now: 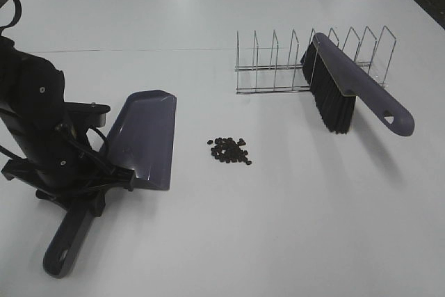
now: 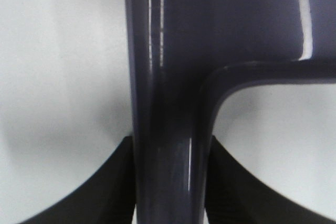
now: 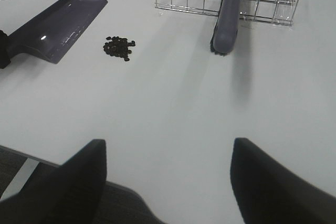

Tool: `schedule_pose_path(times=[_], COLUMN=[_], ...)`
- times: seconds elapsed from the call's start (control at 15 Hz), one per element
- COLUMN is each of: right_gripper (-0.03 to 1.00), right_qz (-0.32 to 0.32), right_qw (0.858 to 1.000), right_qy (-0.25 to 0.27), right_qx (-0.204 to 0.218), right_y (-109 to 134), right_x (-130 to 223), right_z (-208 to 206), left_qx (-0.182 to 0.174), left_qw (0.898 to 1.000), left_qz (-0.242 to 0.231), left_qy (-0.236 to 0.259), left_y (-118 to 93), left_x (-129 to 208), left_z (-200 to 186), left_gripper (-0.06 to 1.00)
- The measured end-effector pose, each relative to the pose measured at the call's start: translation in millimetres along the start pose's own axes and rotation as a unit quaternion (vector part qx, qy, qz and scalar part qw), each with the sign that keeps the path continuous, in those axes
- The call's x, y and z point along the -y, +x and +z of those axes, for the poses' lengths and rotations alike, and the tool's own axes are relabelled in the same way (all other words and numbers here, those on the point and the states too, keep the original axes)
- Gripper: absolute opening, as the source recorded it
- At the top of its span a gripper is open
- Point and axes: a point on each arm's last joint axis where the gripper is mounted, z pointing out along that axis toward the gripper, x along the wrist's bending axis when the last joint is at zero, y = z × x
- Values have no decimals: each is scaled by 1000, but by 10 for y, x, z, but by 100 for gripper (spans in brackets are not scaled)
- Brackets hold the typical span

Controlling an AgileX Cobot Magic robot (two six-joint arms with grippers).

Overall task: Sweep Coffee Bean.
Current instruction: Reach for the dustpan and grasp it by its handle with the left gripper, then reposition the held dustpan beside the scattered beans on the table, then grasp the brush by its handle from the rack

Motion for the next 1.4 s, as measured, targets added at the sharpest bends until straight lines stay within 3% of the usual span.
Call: schedule_pose_path(times=[0.8, 1.13, 1.27, 1.4], right_gripper=[60, 61, 83, 96], right_qz=[0, 19, 33, 43], right_qw=[1000, 999, 996, 992], right_qy=[1, 50, 86, 122], right_qx=[-1, 0, -2, -6], right_y=[0, -35, -64, -105], right_x=[-2, -80, -255, -549], right_z=[2, 128, 214, 320], left_qx=[-10, -10, -10, -10], left_qw=[999, 999, 999, 999], left_qz=[35, 35, 34, 34], left_qy=[6, 6, 6, 6], left_y=[-163, -162, -162, -162], left_x=[81, 81, 81, 81], left_z=[2, 2, 2, 2], left_gripper=[32, 32, 32, 32])
